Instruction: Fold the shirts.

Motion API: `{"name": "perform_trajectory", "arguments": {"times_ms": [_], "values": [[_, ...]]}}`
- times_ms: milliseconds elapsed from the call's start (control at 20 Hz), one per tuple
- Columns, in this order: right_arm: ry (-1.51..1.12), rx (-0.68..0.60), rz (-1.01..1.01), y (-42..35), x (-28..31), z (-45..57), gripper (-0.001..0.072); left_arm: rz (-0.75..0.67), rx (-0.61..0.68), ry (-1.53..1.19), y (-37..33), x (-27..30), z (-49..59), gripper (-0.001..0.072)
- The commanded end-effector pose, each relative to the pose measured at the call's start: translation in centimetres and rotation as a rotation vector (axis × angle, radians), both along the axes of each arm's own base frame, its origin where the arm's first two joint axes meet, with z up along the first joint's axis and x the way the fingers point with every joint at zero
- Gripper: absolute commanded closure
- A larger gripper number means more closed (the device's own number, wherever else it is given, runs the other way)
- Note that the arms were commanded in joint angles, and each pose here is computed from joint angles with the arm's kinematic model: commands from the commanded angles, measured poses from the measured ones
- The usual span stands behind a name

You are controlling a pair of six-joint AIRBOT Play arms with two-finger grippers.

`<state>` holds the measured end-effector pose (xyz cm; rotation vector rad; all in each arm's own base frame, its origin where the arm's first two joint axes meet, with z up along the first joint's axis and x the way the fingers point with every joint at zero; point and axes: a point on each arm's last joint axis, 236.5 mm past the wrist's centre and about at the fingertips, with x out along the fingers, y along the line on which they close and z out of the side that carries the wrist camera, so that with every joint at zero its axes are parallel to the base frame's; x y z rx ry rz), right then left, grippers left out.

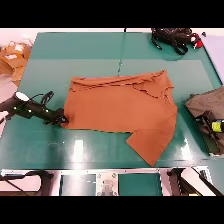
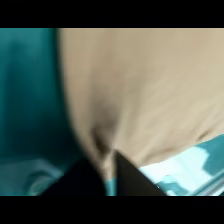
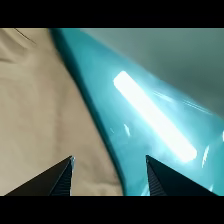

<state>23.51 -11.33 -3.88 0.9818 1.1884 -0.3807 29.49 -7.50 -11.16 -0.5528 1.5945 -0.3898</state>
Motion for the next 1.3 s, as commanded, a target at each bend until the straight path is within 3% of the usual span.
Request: {"name": "perform_trajectory", "arguments": {"times_ms": [0,150,450,600,750,800,850,1000,1250], "values": [[0.103,0.077,-0.030,1.8,-3.1,-2.6,0.0196,-0.055,-0.013,0.005,-0.6,-0.5,0.4,0.0685],[0.132,0.153,-0.035,4.4,-4.5,-5.7,0.0196,-0.052,-0.008,-0.012,-0.4,0.2,0.6,0.0685],[0.011,0.330,-0.015,9.3,-1.3,-7.9,0.0205,-0.042,-0.008,-0.028,-0.4,0.7,0.8,0.0685],[0.023,0.360,0.060,11.3,-1.2,-8.1,0.0254,-0.042,-0.008,-0.030,-0.4,0.8,0.9,0.0685],[0.012,0.381,0.106,11.7,-1.0,-7.2,0.0588,-0.050,-0.009,-0.046,-0.4,1.2,1.6,0.0686],[0.003,0.382,0.117,11.6,-0.7,-6.7,0.0648,-0.056,-0.012,-0.051,-0.4,1.4,2.0,0.0686],[-0.015,0.375,0.130,11.3,-0.1,-6.0,0.0691,-0.062,-0.015,-0.060,-0.4,1.7,2.5,0.0686],[-0.137,0.304,0.161,8.9,3.5,-1.0,0.0691,-0.074,-0.003,-0.173,-0.3,3.6,7.1,0.0687],[-0.648,0.037,0.232,5.6,11.4,19.6,0.0691,-0.041,0.095,-0.737,0.0,7.1,28.7,0.0686]]}}
